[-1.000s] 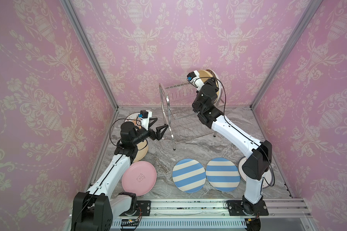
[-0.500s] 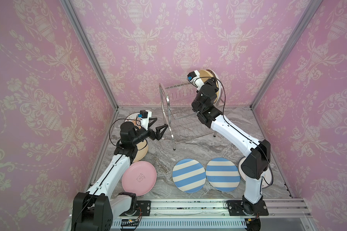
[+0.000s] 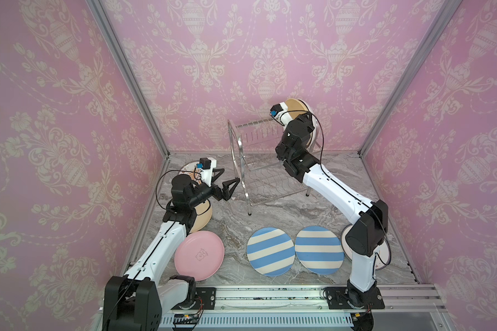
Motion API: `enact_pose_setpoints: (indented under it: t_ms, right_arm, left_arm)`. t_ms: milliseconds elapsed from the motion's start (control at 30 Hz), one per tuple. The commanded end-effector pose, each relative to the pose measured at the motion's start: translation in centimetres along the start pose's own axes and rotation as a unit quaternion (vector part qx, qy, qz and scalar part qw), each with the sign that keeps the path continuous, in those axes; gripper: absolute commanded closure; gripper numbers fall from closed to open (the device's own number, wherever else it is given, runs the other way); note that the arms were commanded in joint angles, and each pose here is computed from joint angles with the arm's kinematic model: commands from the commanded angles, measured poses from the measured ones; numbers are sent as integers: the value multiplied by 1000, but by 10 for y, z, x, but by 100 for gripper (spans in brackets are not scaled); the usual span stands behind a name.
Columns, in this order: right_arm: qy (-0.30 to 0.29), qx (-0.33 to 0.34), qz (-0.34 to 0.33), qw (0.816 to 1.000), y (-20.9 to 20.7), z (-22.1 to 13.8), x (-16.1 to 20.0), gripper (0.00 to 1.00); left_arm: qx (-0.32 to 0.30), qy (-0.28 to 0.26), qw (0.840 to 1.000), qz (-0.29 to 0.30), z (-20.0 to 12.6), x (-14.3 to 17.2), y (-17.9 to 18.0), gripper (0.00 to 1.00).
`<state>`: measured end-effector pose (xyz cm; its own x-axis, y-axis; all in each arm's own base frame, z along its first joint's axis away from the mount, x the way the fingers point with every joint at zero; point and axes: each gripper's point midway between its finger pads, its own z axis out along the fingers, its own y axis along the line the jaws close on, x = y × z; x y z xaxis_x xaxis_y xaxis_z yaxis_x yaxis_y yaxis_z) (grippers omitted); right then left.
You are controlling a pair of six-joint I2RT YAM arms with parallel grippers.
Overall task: Load plates into a dish rack
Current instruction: Place the plate on the dish rack.
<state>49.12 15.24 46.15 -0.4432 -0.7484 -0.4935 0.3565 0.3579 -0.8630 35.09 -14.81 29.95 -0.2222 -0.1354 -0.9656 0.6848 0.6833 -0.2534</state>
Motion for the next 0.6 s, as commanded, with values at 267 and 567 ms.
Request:
enact_pose_setpoints:
  t_ms: [267,567]
  right_arm:
    - [2,9,4,1000,-25,-5,-3,67]
    - [-10,22,2,1000,-47,-12,-12,62]
  left_arm:
    - [13,-4,1000,-8,-2,-5,-5,1]
    - [13,-5,1000,-7,-2,-7,-5,1]
